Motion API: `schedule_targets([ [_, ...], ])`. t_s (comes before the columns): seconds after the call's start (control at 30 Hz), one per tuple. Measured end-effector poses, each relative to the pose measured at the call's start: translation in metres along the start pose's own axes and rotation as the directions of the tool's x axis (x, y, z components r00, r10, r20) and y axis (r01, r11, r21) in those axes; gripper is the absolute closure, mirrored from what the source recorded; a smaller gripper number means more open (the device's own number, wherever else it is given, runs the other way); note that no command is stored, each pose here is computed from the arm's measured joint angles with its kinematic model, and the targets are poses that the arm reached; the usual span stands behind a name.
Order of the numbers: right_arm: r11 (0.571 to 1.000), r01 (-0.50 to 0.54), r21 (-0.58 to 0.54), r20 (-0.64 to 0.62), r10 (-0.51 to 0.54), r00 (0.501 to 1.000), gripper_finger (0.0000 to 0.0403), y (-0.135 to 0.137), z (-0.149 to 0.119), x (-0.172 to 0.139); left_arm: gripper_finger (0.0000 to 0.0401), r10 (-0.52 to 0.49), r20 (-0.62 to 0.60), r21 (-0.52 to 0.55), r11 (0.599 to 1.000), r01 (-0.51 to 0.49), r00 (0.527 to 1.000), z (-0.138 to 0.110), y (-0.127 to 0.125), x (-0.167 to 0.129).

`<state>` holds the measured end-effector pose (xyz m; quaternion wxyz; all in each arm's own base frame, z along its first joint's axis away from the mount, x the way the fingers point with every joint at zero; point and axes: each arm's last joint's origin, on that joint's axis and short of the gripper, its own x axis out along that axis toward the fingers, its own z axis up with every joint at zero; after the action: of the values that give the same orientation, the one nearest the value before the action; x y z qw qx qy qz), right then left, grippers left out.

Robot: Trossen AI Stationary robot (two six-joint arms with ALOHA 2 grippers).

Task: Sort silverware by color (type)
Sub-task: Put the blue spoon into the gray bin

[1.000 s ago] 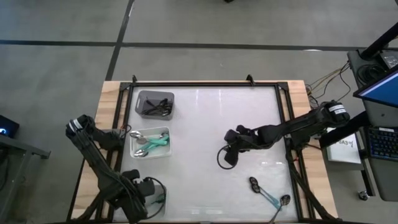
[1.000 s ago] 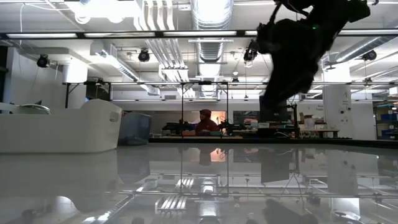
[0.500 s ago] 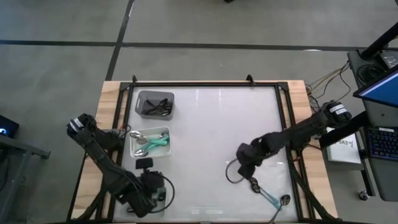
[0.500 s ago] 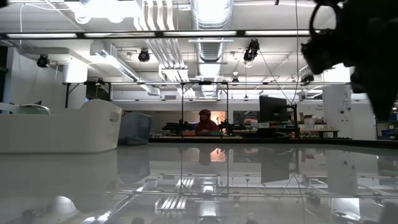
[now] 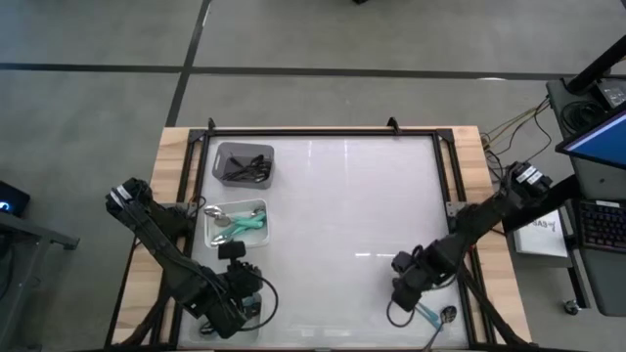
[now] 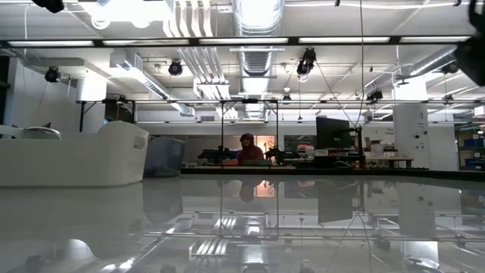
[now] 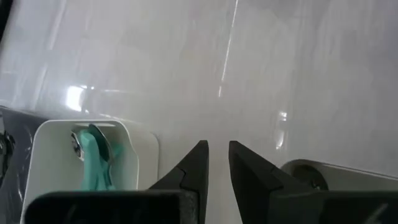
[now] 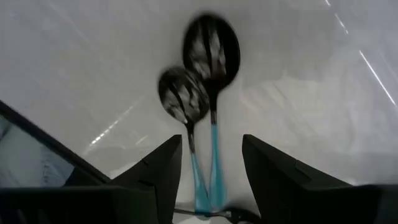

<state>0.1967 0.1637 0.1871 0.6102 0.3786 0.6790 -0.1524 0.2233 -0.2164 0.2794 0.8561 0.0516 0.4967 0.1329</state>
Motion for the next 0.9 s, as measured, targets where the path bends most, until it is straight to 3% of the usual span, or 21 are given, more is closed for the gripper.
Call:
schedule_targets([
  [0.33,0.999,0.051,0.003,-0.101,-0.051,0.994,0.0243,0.004,-0.027,0.020,0.0355,0.036,0.035,0.005,0.999,-0.036,0.999,0.001,0.001,0.000],
  [0.9,0.978,0.204,-0.038,-0.074,-0.206,0.976,0.0248,0.002,-0.018,0.059,0.0355,0.041,0.042,-0.004,0.999,-0.041,0.998,0.002,0.002,0.000],
])
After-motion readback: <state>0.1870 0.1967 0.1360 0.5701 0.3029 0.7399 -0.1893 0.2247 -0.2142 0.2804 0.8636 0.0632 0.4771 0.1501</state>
